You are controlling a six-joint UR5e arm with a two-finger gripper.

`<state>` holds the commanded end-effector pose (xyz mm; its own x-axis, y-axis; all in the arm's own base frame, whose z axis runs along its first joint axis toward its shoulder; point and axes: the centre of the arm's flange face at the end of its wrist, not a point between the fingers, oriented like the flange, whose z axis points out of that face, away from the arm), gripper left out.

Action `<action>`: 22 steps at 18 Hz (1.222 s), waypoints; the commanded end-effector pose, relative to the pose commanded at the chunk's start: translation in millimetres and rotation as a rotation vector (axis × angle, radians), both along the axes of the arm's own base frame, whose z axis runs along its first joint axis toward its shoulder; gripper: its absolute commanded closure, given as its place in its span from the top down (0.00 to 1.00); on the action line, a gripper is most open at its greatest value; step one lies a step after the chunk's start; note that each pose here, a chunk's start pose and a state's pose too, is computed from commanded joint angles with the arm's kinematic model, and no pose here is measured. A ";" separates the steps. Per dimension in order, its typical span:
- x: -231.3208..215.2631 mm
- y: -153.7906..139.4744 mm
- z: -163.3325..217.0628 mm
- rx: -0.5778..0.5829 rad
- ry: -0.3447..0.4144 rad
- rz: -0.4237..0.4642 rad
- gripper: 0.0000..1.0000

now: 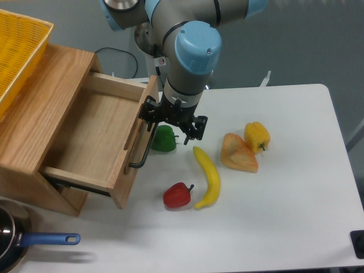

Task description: Slide open the top drawer

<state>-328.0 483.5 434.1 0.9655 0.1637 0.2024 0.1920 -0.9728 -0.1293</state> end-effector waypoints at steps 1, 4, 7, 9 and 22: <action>-0.7 -0.4 2.4 0.004 0.003 0.002 1.00; -5.8 -5.0 5.8 0.014 0.000 0.016 1.00; -22.6 -20.5 16.3 0.041 0.009 0.047 1.00; -34.9 -29.9 17.0 0.048 0.023 0.021 1.00; -74.4 -62.2 3.6 -0.044 0.159 -0.328 1.00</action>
